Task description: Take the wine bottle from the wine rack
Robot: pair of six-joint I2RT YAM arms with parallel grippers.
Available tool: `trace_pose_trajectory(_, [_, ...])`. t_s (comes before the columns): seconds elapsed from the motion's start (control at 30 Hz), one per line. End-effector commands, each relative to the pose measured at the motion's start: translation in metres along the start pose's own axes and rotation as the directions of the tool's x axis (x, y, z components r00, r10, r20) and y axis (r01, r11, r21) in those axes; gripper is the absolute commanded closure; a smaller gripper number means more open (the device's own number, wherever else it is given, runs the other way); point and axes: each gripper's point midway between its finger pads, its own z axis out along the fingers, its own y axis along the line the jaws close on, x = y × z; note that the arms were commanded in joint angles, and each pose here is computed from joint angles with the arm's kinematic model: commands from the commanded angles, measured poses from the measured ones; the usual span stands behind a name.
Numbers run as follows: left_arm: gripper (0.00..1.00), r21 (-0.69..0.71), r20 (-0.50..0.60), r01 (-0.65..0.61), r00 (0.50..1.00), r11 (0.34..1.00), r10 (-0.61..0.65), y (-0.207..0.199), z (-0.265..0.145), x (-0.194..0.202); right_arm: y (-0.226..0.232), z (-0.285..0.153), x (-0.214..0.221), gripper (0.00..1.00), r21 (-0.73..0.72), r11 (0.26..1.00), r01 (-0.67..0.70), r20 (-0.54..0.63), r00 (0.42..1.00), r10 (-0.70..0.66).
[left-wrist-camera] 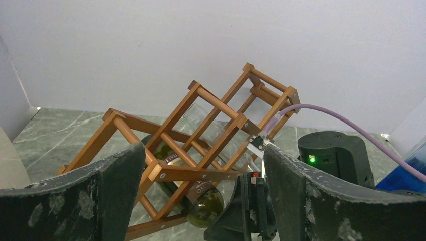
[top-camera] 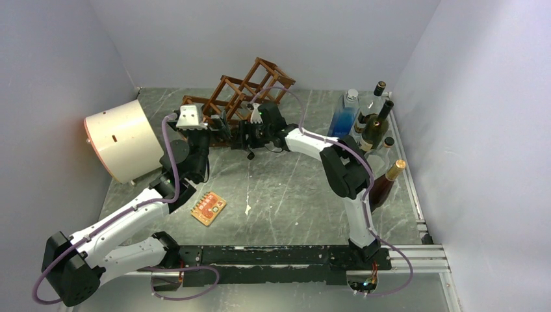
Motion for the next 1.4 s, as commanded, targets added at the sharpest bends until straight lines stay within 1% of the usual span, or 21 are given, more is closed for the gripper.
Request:
trace_pose_trajectory(0.0, [0.09,0.016,0.037,0.041,0.998,0.999,-0.041,-0.004,0.003,-0.021,-0.004,0.011,0.008,0.36,-0.033,0.999,-0.019,-0.022,1.000,0.019])
trace_pose_trajectory(0.2, [0.09,0.021,0.026,0.041,0.999,0.999,-0.042,-0.006,0.004,-0.017,-0.005,0.015,0.010,0.36,-0.045,0.999,-0.024,-0.029,0.999,0.023])
trace_pose_trajectory(0.37, [0.09,0.018,0.023,0.040,0.999,0.999,-0.041,-0.006,0.004,-0.016,-0.004,0.015,0.009,0.43,-0.055,0.998,-0.026,-0.022,0.999,0.025])
trace_pose_trajectory(0.5, [0.09,0.019,0.025,0.043,0.999,0.999,-0.043,-0.006,0.004,-0.017,0.000,0.016,0.008,0.51,-0.076,0.997,-0.032,-0.019,0.999,0.031])
trace_pose_trajectory(0.6, [0.09,0.023,0.025,0.045,0.999,0.999,-0.045,-0.006,0.003,-0.018,0.003,0.016,0.007,0.59,-0.090,0.995,-0.037,-0.009,0.999,0.036])
trace_pose_trajectory(0.67, [0.09,0.026,0.026,0.045,0.999,0.999,-0.046,-0.007,0.003,-0.017,0.005,0.014,0.006,0.62,-0.100,0.994,-0.039,-0.001,0.999,0.039])
trace_pose_trajectory(0.8, [0.10,0.027,0.028,0.047,0.998,0.999,-0.048,-0.007,0.003,-0.018,0.010,0.007,0.001,0.68,-0.113,0.993,-0.029,0.033,0.999,0.033])
trace_pose_trajectory(1.0, [0.10,0.029,0.024,0.046,0.999,0.999,-0.047,-0.007,0.004,-0.017,0.016,-0.004,-0.003,0.82,-0.130,0.991,-0.017,0.094,0.995,0.029])
trace_pose_trajectory(1.1, [0.10,0.031,0.021,0.045,0.999,0.999,-0.045,-0.008,0.004,-0.016,0.017,-0.010,-0.003,0.87,-0.134,0.991,-0.008,0.119,0.993,0.024])
trace_pose_trajectory(1.2, [0.10,0.033,0.018,0.045,0.999,0.998,-0.046,-0.009,0.005,-0.015,0.016,-0.015,-0.001,0.99,-0.123,0.992,0.008,0.139,0.990,0.009])
trace_pose_trajectory(1.3, [0.10,0.035,0.012,0.044,0.999,0.998,-0.044,-0.010,0.005,-0.012,0.016,-0.019,0.001,1.00,-0.119,0.993,0.017,0.152,0.988,0.002])
trace_pose_trajectory(1.37, [0.10,0.037,0.009,0.044,0.999,0.998,-0.044,-0.010,0.005,-0.012,0.024,-0.029,-0.005,1.00,-0.130,0.991,0.034,0.177,0.984,-0.011])
